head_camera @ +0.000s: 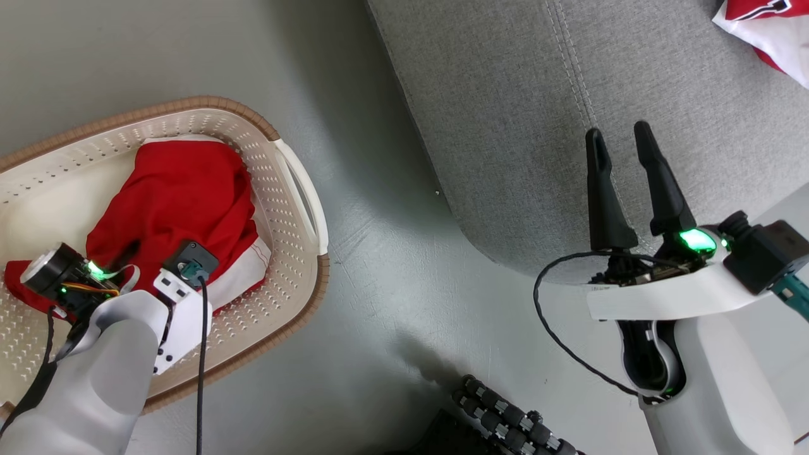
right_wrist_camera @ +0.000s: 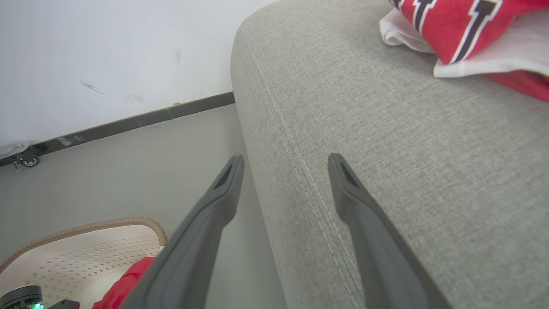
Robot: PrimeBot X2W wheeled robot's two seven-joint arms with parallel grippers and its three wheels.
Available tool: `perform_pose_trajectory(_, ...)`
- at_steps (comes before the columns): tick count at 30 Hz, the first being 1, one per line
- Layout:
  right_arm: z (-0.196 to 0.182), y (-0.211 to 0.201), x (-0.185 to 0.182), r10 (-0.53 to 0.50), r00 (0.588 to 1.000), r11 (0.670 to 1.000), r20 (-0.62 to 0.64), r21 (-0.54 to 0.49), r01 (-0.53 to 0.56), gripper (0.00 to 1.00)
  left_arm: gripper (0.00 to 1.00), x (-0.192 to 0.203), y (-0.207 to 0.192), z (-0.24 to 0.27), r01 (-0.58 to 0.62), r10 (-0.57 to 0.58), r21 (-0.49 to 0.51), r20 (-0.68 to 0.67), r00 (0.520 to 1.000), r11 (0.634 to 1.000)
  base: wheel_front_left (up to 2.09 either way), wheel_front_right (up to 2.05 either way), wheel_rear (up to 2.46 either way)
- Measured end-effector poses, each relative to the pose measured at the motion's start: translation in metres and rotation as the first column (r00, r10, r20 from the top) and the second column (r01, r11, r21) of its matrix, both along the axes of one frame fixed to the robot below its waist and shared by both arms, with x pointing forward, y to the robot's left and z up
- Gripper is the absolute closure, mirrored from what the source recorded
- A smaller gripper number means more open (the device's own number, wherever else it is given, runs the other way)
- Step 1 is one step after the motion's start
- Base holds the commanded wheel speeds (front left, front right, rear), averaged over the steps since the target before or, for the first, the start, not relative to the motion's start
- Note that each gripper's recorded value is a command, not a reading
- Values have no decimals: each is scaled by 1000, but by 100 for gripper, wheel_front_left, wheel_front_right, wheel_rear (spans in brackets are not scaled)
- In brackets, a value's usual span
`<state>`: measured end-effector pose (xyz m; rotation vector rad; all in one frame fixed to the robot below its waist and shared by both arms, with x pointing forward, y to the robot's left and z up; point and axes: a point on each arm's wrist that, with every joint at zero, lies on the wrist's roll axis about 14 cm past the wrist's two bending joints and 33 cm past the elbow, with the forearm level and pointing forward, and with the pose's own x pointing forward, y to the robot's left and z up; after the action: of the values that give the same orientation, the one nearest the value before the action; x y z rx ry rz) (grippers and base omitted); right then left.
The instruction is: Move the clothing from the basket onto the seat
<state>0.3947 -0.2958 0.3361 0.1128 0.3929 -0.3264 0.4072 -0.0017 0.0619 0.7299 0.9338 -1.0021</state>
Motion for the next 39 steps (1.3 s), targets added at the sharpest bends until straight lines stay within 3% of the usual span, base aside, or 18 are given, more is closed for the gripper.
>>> perform_pose_trajectory(2,1,0,1,1,1000,1000,3,-1,-1,0,67,-1,-1,0,2,-2,-1,-4,1000,1000,0,0,0)
perform_pose_trajectory(4,1,0,1,1,1000,1000,3,-2,-1,0,97,-2,0,0,2,-2,1,-5,1000,1000,0,0,0)
perform_pose_trajectory(5,1,0,1,0,1000,1000,3,-2,0,0,100,-3,1,-1,3,-3,5,-9,1000,1000,0,0,0)
perform_pose_trajectory(10,1,-1,1,0,1000,1000,4,-2,0,0,100,-3,2,-1,-3,3,7,-13,1000,1000,0,0,0)
perform_pose_trajectory(15,3,-1,2,-2,1000,1000,9,-3,2,0,100,9,-4,5,-131,130,-47,-11,991,990,0,0,0)
perform_pose_trajectory(24,10,-1,12,7,999,1000,44,-1,-7,0,100,29,-10,22,-227,234,-139,37,972,964,0,0,0)
perform_pose_trajectory(39,19,0,19,6,996,1000,87,11,-7,0,100,52,-1,52,-269,308,-238,146,940,933,0,0,0)
